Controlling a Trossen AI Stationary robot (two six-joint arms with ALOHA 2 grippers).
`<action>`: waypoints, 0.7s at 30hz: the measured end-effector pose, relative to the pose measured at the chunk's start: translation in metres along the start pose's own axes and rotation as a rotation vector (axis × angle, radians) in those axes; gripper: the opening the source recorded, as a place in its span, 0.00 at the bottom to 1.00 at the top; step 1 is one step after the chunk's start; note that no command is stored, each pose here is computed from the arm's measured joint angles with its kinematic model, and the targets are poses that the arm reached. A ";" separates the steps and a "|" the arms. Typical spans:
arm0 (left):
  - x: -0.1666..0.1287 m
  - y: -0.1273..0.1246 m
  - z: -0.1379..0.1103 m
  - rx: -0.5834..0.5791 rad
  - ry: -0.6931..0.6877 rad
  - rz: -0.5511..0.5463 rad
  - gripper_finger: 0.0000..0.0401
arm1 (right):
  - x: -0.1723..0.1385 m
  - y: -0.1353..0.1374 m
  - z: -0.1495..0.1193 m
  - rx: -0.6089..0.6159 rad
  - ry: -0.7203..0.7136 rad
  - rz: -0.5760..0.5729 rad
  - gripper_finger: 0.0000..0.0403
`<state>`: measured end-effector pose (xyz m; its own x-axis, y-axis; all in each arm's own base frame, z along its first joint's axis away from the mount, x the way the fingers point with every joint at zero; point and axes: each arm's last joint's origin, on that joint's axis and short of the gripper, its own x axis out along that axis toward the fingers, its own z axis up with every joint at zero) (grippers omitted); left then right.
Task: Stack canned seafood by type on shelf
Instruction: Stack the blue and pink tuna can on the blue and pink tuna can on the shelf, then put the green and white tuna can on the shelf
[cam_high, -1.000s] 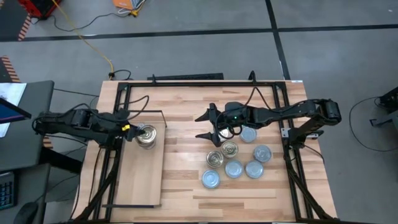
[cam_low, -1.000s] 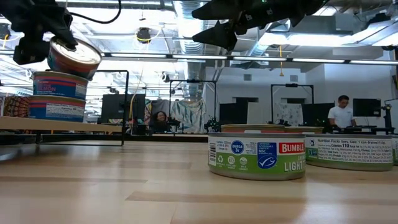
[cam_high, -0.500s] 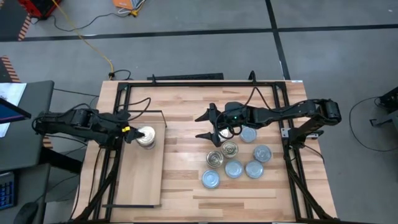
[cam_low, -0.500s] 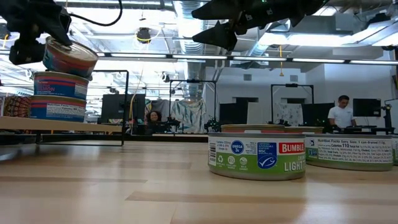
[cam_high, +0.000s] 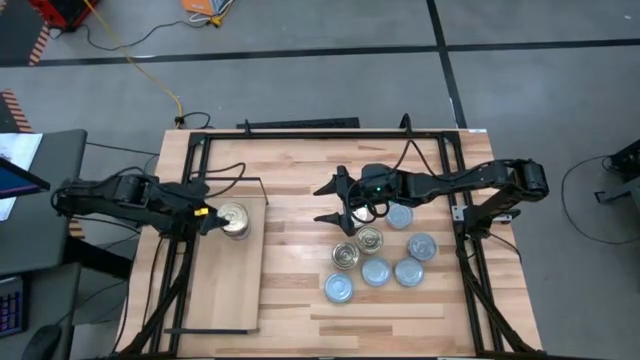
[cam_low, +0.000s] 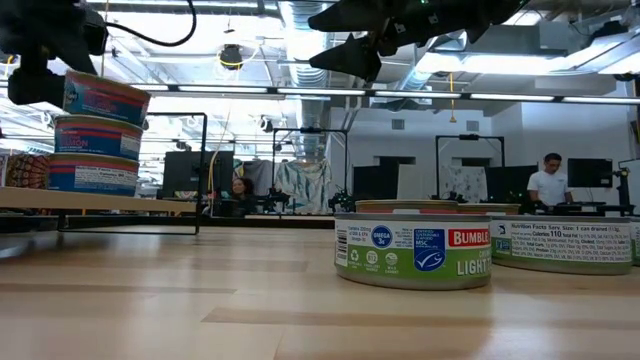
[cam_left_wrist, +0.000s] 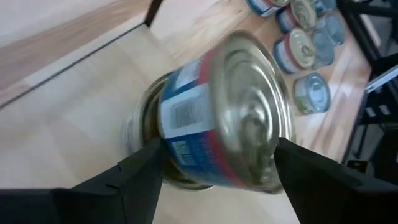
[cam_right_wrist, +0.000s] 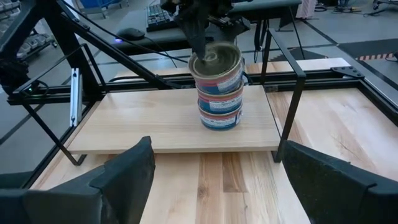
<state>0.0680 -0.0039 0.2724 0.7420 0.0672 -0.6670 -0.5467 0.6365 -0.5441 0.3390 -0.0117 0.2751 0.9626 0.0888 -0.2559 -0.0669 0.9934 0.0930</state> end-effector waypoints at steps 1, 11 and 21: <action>-0.002 0.000 0.001 0.005 -0.005 0.005 0.72 | 0.000 0.000 0.000 0.000 0.000 0.000 0.92; -0.026 -0.008 0.014 0.116 -0.135 0.006 0.72 | 0.000 0.000 0.000 0.002 0.000 0.000 0.92; 0.013 -0.046 0.037 0.497 -0.243 0.098 0.72 | 0.009 -0.021 -0.026 0.087 0.155 -0.066 0.92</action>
<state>0.1169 -0.0037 0.3077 0.7969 0.2819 -0.5343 -0.4128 0.8998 -0.1410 0.3425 -0.0303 0.2457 0.9116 0.0409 -0.4090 0.0241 0.9880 0.1527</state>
